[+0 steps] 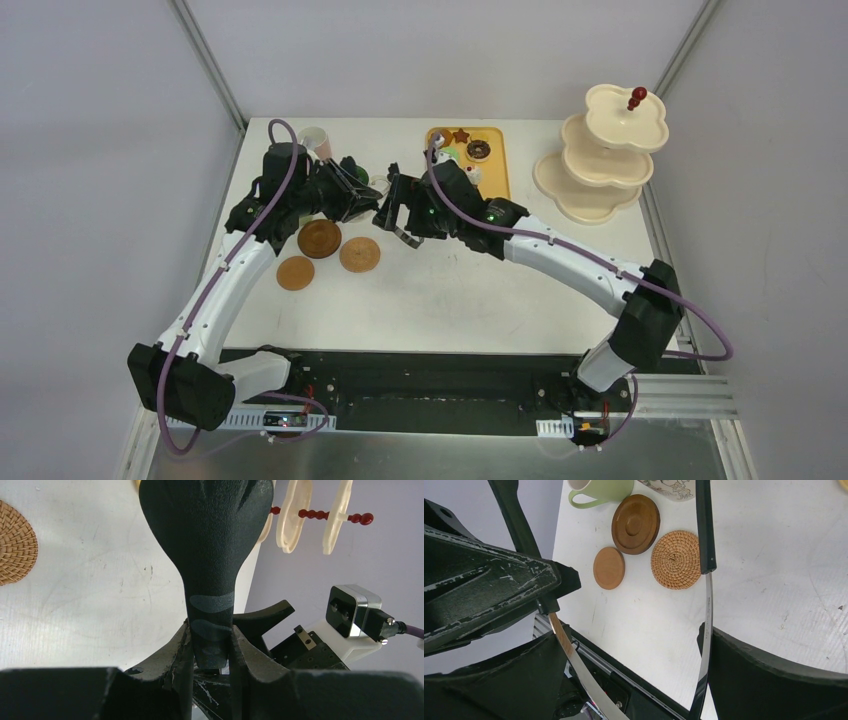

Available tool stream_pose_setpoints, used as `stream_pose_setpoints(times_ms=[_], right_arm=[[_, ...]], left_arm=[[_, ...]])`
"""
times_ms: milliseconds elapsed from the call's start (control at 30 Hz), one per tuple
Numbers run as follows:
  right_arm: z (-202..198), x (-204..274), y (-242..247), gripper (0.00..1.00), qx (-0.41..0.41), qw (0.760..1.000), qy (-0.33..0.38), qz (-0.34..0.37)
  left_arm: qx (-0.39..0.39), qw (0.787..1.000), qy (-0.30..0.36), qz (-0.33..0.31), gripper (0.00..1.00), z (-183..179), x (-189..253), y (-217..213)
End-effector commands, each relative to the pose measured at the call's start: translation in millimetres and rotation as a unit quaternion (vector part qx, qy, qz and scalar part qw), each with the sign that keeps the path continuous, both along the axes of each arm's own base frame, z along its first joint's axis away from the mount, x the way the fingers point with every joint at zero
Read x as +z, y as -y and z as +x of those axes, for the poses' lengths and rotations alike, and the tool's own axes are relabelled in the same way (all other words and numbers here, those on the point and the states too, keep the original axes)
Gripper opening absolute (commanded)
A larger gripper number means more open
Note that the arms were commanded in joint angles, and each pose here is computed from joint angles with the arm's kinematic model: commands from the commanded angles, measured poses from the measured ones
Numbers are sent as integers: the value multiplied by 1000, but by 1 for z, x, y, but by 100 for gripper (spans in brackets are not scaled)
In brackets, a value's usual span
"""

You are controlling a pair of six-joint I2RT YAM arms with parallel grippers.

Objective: Serve the afternoon tea
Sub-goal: Pick up the clamp from the center of the board.

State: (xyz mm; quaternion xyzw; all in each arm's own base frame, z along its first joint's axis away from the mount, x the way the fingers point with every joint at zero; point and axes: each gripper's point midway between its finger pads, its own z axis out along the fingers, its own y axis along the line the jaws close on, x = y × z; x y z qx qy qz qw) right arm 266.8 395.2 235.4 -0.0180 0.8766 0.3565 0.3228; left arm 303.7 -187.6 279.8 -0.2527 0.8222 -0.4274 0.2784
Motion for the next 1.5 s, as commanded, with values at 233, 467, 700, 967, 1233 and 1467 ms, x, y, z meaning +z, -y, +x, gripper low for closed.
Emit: stream_pose_setpoints(times_ms=[233,467,700,967,1233,1467], right_arm=[[22,10,-6,100,-2,998,54,10],[22,17,-8,91,5,998,65,16],[15,15,-5,78,9,999,47,14],[10,5,3,73,-14,1000,7,11],[13,-13,47,73,-54,996,-65,-20],[23,-17,110,70,-102,982,-155,-19]], left_arm=[[-43,999,-18,-18,0,-19,5,10],[-43,999,-28,-14,0,-20,-1,10],[-43,998,-38,-15,16,-17,-6,11],[-40,999,-17,2,61,-11,5,8],[-49,995,23,84,89,-21,24,-12],[-61,989,55,123,89,-29,46,-22]])
